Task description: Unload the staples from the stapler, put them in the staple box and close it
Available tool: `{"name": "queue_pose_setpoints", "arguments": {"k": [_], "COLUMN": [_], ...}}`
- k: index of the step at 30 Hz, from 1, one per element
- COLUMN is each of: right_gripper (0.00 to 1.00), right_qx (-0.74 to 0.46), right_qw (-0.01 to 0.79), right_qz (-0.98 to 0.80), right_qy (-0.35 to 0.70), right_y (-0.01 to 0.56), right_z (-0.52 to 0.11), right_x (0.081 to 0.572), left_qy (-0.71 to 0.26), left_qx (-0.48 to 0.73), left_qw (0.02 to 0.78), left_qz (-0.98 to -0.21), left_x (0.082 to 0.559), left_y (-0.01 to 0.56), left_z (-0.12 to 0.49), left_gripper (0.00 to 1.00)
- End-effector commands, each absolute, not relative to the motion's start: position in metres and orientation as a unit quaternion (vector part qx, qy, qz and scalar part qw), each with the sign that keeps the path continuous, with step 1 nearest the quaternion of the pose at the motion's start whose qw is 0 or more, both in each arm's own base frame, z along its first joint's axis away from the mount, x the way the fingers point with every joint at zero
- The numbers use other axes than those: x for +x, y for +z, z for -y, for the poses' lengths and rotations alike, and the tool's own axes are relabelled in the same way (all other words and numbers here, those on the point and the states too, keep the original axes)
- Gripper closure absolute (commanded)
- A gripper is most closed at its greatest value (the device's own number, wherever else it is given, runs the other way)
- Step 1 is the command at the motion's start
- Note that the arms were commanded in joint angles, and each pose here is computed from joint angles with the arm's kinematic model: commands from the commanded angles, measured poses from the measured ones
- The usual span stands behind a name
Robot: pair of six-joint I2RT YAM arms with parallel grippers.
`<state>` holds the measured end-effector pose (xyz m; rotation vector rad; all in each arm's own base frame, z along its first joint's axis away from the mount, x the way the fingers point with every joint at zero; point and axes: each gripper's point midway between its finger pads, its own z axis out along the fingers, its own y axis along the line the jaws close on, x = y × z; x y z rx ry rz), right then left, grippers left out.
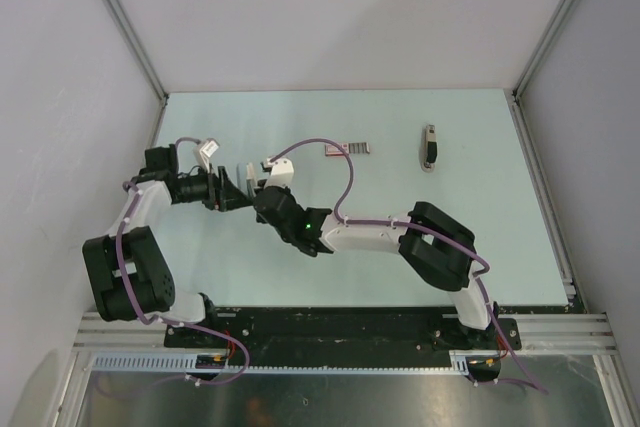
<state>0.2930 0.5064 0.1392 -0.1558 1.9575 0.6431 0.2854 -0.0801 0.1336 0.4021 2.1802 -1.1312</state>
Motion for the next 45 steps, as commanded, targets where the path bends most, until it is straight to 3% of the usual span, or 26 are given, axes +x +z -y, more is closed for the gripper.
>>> {"name": "queue_pose_setpoints", "arguments": {"k": [1, 11, 17, 35, 45], "right_gripper": [1.0, 1.0, 1.0, 1.0, 1.0], "right_qx": [-0.034, -0.04, -0.052, -0.084, -0.17], "right_qw": [0.533, 0.534, 0.528, 0.56, 0.621], "right_qz": [-0.782, -0.783, -0.793, -0.792, -0.746], "right_qy": [0.322, 0.318, 0.301, 0.227, 0.168], "right_y": [0.189, 0.188, 0.176, 0.157, 0.171], "right_z": [-0.515, -0.513, -0.505, -0.47, -0.475], "right_x": [0.291, 0.294, 0.301, 0.334, 0.314], "left_qy": [-0.461, -0.443, -0.418, -0.394, -0.258], "left_qx": [0.166, 0.172, 0.172, 0.181, 0.239], "left_qw": [0.335, 0.346, 0.353, 0.327, 0.308], "left_qz": [-0.805, -0.809, -0.819, -0.84, -0.884], "left_x": [0.287, 0.286, 0.287, 0.269, 0.272], "left_y": [0.149, 0.15, 0.147, 0.133, 0.102], "left_z": [0.086, 0.081, 0.072, 0.062, 0.022], "left_gripper": [0.32, 0.77, 0.9, 0.88, 0.88]}}
